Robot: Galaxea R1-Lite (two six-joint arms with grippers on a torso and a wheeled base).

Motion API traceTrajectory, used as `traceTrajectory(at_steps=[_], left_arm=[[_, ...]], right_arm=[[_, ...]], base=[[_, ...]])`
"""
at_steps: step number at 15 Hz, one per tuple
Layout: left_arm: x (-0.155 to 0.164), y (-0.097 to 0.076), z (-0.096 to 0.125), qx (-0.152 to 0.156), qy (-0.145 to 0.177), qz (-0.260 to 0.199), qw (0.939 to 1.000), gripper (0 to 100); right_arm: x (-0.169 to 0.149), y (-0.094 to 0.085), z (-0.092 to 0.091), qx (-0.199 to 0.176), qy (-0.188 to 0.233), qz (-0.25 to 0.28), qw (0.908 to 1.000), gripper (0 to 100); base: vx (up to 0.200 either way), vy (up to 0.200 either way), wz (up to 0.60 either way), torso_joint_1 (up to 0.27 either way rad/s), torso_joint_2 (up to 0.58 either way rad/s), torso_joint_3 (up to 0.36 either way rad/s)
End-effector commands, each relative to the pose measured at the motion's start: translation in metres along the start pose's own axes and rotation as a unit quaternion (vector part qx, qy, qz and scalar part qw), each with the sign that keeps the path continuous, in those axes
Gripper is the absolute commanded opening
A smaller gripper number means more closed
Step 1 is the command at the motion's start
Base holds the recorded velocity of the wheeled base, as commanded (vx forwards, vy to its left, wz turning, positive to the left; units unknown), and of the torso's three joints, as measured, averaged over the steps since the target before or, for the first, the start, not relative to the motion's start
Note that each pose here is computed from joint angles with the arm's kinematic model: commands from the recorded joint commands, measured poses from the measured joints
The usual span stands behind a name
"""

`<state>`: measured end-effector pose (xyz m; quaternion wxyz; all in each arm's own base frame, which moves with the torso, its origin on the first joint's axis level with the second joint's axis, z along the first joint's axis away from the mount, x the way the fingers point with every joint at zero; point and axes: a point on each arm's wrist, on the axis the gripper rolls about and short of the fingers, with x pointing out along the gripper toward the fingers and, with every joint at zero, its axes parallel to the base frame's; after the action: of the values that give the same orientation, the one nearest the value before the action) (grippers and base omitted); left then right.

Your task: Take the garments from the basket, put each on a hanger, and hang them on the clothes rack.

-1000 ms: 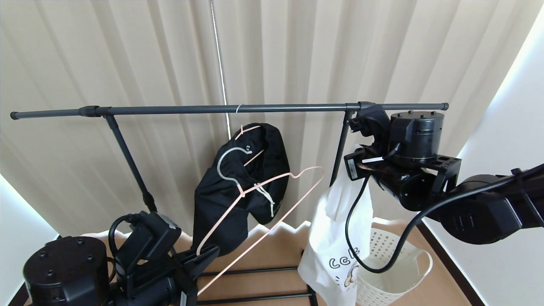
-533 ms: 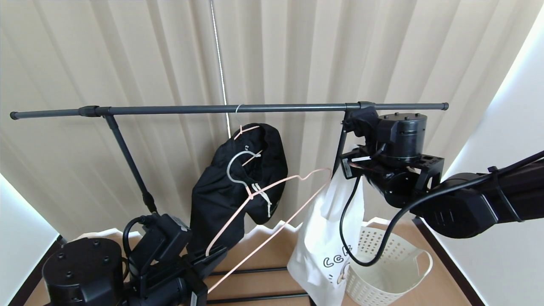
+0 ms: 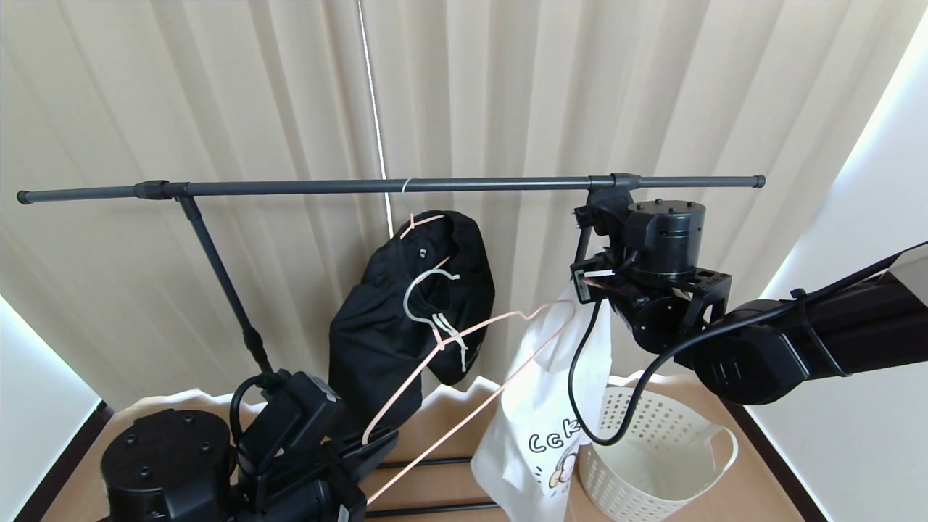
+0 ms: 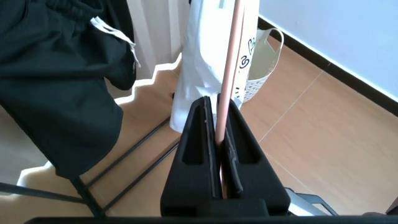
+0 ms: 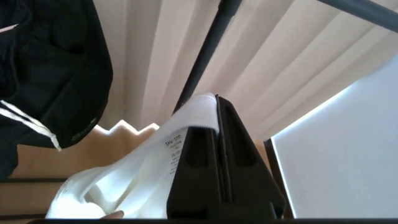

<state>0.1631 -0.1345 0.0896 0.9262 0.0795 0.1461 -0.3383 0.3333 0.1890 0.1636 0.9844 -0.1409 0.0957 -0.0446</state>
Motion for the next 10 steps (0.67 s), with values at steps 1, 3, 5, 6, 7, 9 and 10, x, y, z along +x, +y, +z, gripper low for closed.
traceTrajectory(at_steps=[1,3,5,6,7,9,10], left_arm=[[0.01,0.0,-0.002,-0.005,-0.001,0.002,1.0,0],[0.015,0.0,-0.003,-0.01,-0.019,0.003,0.9998,0],[0.016,0.0,-0.004,-0.01,-0.029,0.004,0.9995,0],[0.017,0.0,-0.003,-0.01,-0.03,0.005,0.9995,0],[0.017,0.0,-0.003,-0.01,-0.03,0.004,0.9995,0],[0.016,0.0,-0.004,-0.01,-0.029,0.004,0.9995,0],[0.016,0.0,-0.004,-0.01,-0.029,0.003,0.9995,0]], right_arm=[[-0.009,0.008,-0.001,-0.005,-0.001,0.015,0.9999,0],[-0.012,0.011,-0.001,-0.006,-0.002,0.02,0.9998,0],[-0.013,0.014,-0.003,-0.009,0.0,0.024,0.9997,0],[-0.014,0.014,-0.004,-0.01,0.001,0.025,0.9996,0],[-0.017,0.015,-0.003,-0.01,-0.001,0.029,0.9995,0],[-0.02,0.017,-0.004,-0.012,-0.001,0.033,0.9994,0],[-0.023,0.017,-0.004,-0.013,-0.001,0.036,0.9993,0]], base=[[0.0,0.0,0.0,0.0,0.0,0.0],[0.0,0.0,0.0,0.0,0.0,0.0],[0.0,0.0,0.0,0.0,0.0,0.0],[0.0,0.0,0.0,0.0,0.0,0.0],[0.0,0.0,0.0,0.0,0.0,0.0],[0.0,0.0,0.0,0.0,0.0,0.0],[0.0,0.0,0.0,0.0,0.0,0.0]])
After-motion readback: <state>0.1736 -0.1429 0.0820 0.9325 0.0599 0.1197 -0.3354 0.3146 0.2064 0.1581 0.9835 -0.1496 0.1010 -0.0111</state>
